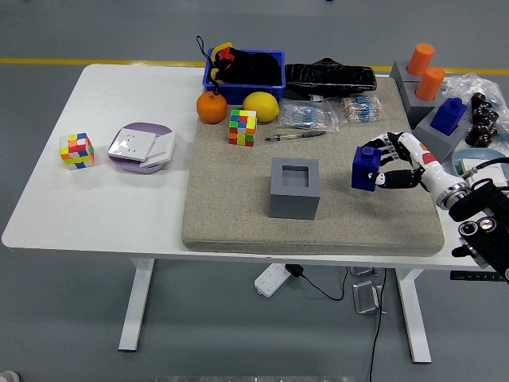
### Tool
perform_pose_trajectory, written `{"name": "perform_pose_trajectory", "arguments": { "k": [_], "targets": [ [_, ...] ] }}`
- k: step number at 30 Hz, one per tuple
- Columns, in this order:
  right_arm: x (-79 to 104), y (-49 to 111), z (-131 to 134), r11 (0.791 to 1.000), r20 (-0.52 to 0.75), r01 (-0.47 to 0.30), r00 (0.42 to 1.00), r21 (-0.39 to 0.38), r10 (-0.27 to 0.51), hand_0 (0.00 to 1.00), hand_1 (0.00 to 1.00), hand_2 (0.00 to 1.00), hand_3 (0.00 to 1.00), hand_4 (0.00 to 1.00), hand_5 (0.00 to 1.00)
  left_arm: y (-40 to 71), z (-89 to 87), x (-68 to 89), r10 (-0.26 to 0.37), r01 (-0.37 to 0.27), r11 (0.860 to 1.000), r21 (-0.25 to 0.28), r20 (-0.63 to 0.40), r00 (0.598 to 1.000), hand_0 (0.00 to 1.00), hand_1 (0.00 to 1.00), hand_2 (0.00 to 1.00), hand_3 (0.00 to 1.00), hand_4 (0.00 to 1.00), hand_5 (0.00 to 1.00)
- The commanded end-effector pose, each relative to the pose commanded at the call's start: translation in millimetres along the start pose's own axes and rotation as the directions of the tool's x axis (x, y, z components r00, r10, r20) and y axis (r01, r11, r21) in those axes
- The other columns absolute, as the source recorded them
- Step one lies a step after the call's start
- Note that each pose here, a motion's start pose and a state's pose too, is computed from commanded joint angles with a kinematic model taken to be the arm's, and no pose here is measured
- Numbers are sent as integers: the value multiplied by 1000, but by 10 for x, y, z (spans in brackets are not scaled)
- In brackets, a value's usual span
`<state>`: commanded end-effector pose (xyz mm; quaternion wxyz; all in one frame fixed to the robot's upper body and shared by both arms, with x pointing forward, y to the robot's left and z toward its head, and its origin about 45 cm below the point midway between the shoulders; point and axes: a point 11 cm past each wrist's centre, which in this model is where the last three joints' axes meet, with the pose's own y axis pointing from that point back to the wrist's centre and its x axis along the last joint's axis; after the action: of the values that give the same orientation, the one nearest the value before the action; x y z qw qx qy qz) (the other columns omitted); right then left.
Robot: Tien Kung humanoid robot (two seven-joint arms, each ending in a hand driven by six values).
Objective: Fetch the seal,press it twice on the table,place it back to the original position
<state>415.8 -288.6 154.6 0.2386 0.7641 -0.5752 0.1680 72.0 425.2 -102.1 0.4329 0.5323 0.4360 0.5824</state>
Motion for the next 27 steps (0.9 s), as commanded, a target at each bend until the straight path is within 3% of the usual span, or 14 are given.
{"name": "perform_pose_trajectory", "arguments": {
  "k": [12, 16, 21, 27],
  "targets": [
    [-77, 37, 147, 999, 9, 10, 1000, -38, -9, 518, 406, 425, 414, 705, 2, -2, -8, -22, -5, 5, 1000, 1, 0, 1000, 793, 744, 736, 761, 622, 439],
    [-7, 6, -30, 1000, 14, -6, 1000, 11, 6, 518, 406, 425, 414, 705, 2, -3, -18, -14, -3, 3, 1000, 3, -1, 1000, 793, 744, 736, 761, 622, 439],
    [127, -33, -467, 992, 28, -31, 999, 125, 28, 517, 406, 425, 413, 707, 2, -1, -5, -11, -2, 2, 1000, 0, -1, 1000, 794, 744, 736, 761, 622, 439],
    [67, 7, -940, 969, 49, 1, 999, 247, -14, 516, 405, 426, 412, 707, 2, -2, -11, -6, -1, 1, 1000, 2, -2, 1000, 793, 741, 736, 761, 622, 439]
  ]
}}
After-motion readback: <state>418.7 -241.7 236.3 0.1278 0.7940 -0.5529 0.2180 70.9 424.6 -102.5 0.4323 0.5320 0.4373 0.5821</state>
